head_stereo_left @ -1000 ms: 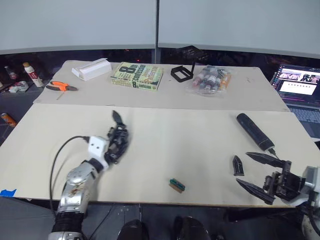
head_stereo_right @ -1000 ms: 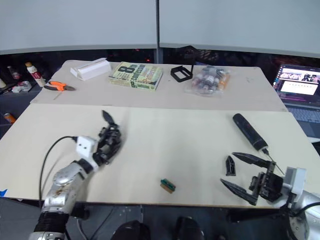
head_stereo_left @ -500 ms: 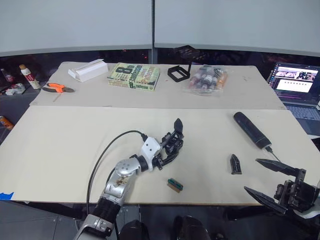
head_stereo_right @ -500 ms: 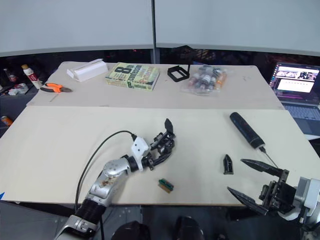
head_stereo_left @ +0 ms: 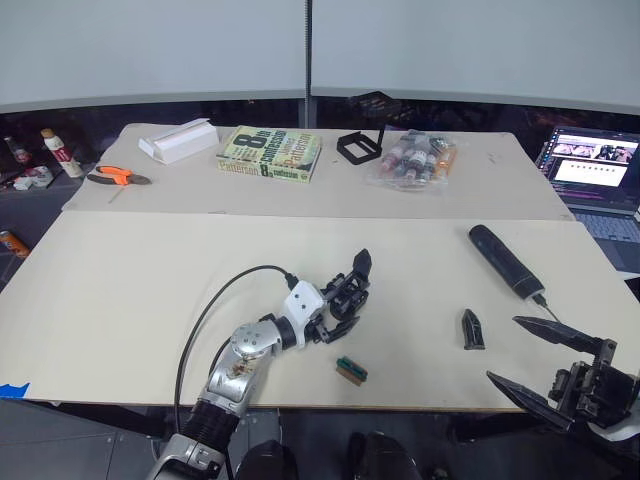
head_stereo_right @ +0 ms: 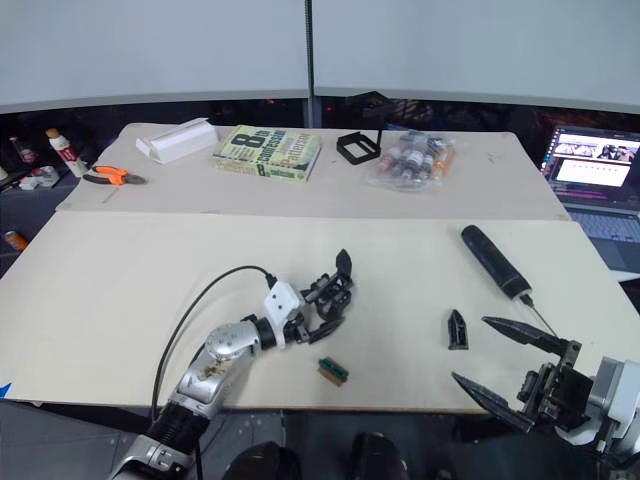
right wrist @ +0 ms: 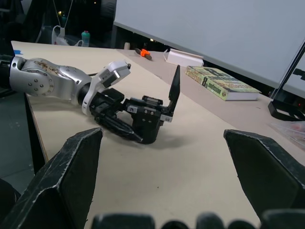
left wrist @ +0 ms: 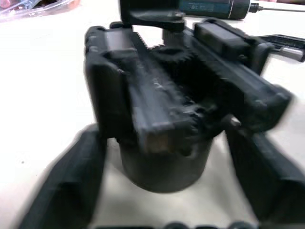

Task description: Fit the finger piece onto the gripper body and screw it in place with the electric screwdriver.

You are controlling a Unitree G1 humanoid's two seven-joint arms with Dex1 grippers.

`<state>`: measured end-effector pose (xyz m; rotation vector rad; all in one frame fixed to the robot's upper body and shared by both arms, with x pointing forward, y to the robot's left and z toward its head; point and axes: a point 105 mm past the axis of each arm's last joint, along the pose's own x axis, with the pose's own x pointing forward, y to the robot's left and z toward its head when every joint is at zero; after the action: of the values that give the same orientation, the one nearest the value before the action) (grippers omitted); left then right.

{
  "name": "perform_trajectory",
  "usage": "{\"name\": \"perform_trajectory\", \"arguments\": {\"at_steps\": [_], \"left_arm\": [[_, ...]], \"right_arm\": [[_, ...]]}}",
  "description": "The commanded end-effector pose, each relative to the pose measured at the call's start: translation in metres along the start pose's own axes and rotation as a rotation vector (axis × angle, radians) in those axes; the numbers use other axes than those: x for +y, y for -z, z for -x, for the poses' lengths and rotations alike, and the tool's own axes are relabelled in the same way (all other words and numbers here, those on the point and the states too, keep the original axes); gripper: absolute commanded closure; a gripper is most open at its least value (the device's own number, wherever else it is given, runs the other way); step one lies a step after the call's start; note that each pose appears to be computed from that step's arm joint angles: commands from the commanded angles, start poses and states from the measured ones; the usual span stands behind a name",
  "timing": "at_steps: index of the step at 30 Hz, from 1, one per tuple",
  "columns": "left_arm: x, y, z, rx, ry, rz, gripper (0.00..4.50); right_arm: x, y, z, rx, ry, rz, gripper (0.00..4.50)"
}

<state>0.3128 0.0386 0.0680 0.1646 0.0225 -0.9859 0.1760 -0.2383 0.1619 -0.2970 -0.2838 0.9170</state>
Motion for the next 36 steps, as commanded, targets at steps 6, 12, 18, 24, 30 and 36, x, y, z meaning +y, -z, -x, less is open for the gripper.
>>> {"name": "perform_trajectory", "arguments": {"at_steps": [6, 12, 18, 24, 30, 36], "left_arm": [[0.012, -0.015, 0.023, -0.012, 0.056, -0.031, 0.04], [0.020, -0.019, 0.020, -0.016, 0.191, -0.059, 0.04], [0.021, -0.015, 0.004, 0.024, 0.363, -0.071, 0.04], [0.026, -0.017, -0.013, 0.033, 0.464, -0.109, 0.04], [0.024, -0.012, -0.022, 0.068, 0.536, -0.176, 0.04], [0.026, -0.010, -0.021, 0.067, 0.541, -0.191, 2.18]], "right_arm": [[-0.002, -0.015, 0.002, -0.010, -0.001, 0.009, 0.00], [-0.002, -0.016, 0.001, -0.004, 0.005, 0.007, 0.00], [0.001, -0.017, 0.003, 0.002, 0.013, 0.003, 0.00], [0.003, -0.021, 0.006, 0.017, 0.023, 0.007, 0.00], [0.003, -0.025, 0.008, 0.029, 0.029, 0.017, 0.00], [0.003, -0.027, 0.007, 0.033, 0.039, 0.026, 0.00]]}}
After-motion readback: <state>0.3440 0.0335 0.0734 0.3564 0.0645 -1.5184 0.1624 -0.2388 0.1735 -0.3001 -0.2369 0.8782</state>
